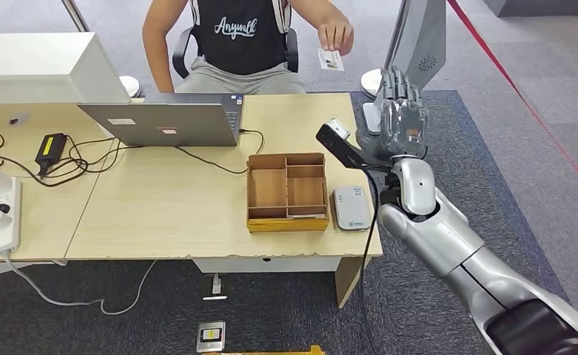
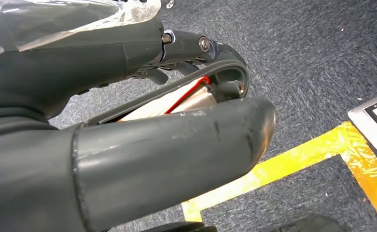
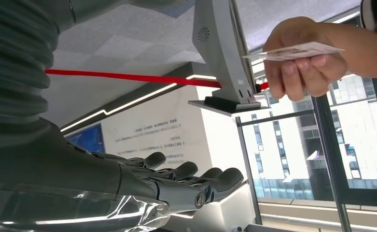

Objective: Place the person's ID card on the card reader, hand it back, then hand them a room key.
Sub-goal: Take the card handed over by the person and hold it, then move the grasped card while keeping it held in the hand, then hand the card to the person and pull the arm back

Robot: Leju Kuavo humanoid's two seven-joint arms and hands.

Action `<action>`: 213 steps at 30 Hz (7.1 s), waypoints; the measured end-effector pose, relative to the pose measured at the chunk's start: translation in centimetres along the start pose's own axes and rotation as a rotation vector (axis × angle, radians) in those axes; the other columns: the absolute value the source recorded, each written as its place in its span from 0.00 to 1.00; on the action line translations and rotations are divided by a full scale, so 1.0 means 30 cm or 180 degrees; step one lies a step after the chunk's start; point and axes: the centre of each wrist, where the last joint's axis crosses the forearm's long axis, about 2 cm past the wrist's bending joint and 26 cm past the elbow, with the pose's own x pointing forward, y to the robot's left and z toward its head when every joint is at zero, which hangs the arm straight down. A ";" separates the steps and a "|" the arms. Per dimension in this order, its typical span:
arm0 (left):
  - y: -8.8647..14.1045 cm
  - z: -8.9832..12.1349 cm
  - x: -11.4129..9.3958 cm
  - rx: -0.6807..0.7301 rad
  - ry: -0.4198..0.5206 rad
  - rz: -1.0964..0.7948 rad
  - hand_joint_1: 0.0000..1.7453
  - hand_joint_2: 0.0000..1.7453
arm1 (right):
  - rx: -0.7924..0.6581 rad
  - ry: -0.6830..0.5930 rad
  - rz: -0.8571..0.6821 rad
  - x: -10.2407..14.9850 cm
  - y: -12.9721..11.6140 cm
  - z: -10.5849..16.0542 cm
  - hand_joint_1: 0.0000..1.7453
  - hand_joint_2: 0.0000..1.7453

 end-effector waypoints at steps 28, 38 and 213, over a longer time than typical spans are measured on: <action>-0.001 0.001 -0.004 0.0005 -0.0033 -0.0034 0.00 0.00 | 0.0117 0.0283 0.1272 -0.014 0.006 -0.184 0.00 1.00; -0.005 0.003 -0.009 -0.0003 -0.0005 0.0012 0.00 0.00 | 0.0158 0.0300 0.1100 0.045 0.007 -0.199 0.00 1.00; -0.022 0.015 -0.006 0.0011 -0.0193 -0.0243 0.00 0.00 | 0.0758 0.0973 0.0050 -0.126 0.110 -0.080 1.00 1.00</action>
